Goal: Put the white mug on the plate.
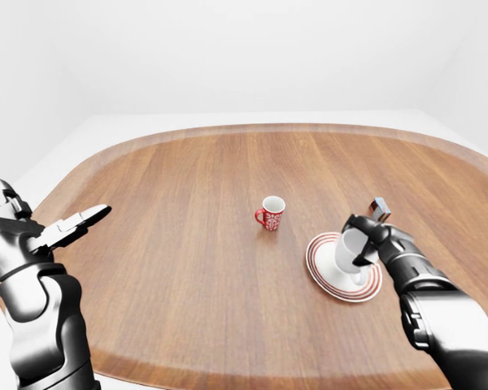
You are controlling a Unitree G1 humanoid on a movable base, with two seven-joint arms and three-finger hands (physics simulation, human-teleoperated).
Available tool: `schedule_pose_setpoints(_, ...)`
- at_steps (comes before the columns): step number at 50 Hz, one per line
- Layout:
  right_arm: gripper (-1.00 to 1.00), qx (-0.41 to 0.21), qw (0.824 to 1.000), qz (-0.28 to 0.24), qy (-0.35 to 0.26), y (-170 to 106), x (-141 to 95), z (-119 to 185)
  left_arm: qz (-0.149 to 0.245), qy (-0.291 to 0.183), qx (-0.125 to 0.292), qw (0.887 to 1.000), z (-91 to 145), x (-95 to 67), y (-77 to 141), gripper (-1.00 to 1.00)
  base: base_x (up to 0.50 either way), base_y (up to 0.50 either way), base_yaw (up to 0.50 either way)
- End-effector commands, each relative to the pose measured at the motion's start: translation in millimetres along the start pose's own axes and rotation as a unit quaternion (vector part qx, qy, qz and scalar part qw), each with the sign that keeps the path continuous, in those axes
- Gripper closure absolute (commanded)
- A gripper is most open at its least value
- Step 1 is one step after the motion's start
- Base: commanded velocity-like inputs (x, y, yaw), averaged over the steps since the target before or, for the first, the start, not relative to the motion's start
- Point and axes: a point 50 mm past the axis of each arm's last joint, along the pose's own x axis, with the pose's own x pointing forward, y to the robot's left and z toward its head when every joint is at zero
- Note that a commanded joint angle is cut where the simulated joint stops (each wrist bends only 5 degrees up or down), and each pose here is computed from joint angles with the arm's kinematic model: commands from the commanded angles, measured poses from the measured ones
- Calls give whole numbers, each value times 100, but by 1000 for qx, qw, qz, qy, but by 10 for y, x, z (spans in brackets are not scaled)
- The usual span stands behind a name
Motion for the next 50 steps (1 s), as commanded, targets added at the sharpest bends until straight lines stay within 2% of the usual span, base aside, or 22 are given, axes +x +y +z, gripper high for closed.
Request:
schedule_pose_setpoints(1,62,33,999,-7,-8,8,3,-6,-1,1,1,1000,-4,-5,-2,-100,0,0,0)
schedule_pose_setpoints(2,62,34,999,-7,-8,8,3,-6,0,0,0,1000,-1,-4,-1,-100,0,0,0)
schedule_pose_setpoints(6,20,33,999,-8,-8,6,2,-9,0,0,1,1000,-2,-7,0,-100,0,0,0)
schedule_pose_setpoints(8,-12,33,999,-8,-7,6,2,-13,0,1,1,1000,-6,-7,1,-100,0,0,0)
schedule_pose_setpoints(9,-14,33,999,-8,-7,6,2,-12,0,1,1,1000,-6,-7,1,-100,0,0,0)
schedule_pose_setpoints(10,-25,33,999,-7,-7,10,3,-11,0,1,1,1000,-5,-7,3,-100,0,0,0)
schedule_pose_setpoints(13,-69,32,999,-7,-8,13,4,-3,0,1,1,1000,-3,-8,2,-100,0,0,0)
schedule_pose_setpoints(14,-100,31,999,-7,-8,12,4,1,0,1,1,1000,-5,-8,2,-100,0,0,0)
schedule_pose_setpoints(26,-100,28,999,-13,-14,-38,-6,40,0,3,2,1000,-15,-10,0,-100,0,0,0)
schedule_pose_setpoints(29,-100,25,999,-25,-25,-143,-31,115,-1,4,3,1000,-19,-12,0,-100,0,0,0)
schedule_pose_setpoints(32,-100,12,997,-49,-51,-376,-107,272,0,6,3,1000,-31,-8,3,-100,0,0,0)
schedule_pose_setpoints(34,-100,-10,995,-69,-76,-557,-196,421,1,6,3,1000,-33,-6,4,-100,0,0,0)
schedule_pose_setpoints(38,-100,-39,991,-86,-100,-704,-313,554,0,6,3,1000,-32,-7,4,-100,0,0,0)
schedule_pose_setpoints(40,-100,-95,981,-115,-127,-912,-552,747,1,5,2,1000,-23,-7,4,-100,0,0,0)
schedule_pose_setpoints(42,-100,-130,974,-128,-134,-984,-711,836,0,6,3,1000,-29,-5,3,-100,0,0,0)
schedule_pose_setpoints(44,-100,-166,964,-164,-127,-1120,-915,909,1,4,2,1000,-17,-5,5,-100,0,0,0)
schedule_pose_setpoints(47,-100,-194,944,-239,-121,-1263,-1173,998,0,3,2,1000,-17,-7,-1,-100,0,0,0)
schedule_pose_setpoints(50,-100,-199,929,-290,-117,-1362,-1365,1043,0,4,2,1000,-20,-2,1,-100,0,0,0)
